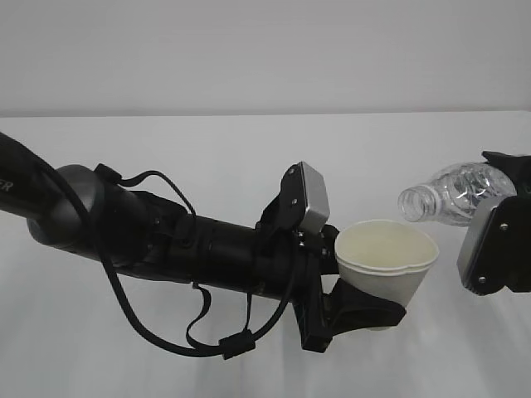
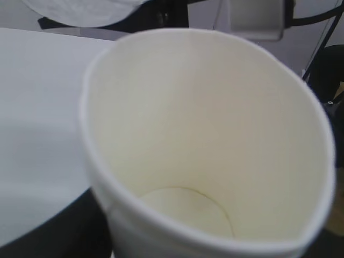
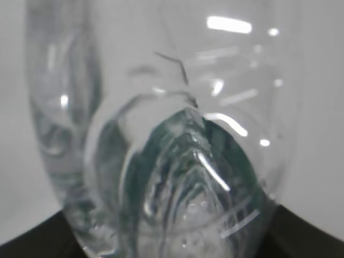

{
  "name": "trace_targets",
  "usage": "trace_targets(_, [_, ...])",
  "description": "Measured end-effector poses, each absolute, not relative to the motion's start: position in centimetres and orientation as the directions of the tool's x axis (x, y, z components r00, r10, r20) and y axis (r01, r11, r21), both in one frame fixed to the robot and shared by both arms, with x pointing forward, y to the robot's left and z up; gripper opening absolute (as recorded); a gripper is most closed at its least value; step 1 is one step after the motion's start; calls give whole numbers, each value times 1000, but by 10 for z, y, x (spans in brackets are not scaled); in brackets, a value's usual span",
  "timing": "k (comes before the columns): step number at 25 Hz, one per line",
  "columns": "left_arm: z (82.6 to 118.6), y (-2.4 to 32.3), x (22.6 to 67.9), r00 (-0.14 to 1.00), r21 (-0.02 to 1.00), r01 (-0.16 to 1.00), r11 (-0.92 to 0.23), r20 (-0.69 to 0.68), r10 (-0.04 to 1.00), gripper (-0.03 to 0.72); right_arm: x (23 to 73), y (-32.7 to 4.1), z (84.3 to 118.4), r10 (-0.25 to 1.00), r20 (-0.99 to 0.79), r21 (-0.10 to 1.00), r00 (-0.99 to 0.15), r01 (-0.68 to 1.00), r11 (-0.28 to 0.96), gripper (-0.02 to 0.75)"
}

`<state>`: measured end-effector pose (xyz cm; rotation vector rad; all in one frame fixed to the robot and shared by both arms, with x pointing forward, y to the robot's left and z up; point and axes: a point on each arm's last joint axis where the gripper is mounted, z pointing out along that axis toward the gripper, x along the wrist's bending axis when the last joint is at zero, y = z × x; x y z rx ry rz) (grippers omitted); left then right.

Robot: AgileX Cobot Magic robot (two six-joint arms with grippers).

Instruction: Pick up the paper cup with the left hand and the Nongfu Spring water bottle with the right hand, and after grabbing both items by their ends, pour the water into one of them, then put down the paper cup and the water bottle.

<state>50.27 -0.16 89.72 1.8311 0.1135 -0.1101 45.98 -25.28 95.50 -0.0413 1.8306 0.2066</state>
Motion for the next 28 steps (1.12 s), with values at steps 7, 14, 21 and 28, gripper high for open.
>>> trace_targets(7, [887,-1,503,988,948,153,-280,-151,28,449,460,-253,956,64,-966,102,-252,-142,985,429])
trace_targets(14, [889,-4,506,989,950,149,-273,-147,28,449,460,-252,957,38,-971,76,-237,-155,985,429])
trace_targets(21, [891,-5,508,987,950,160,-267,-158,29,449,460,-252,957,-3,-973,36,-230,-166,985,429])
trace_targets(28, [891,-5,508,987,950,159,-267,-157,29,449,461,-252,958,-23,-976,15,-215,-171,985,429])
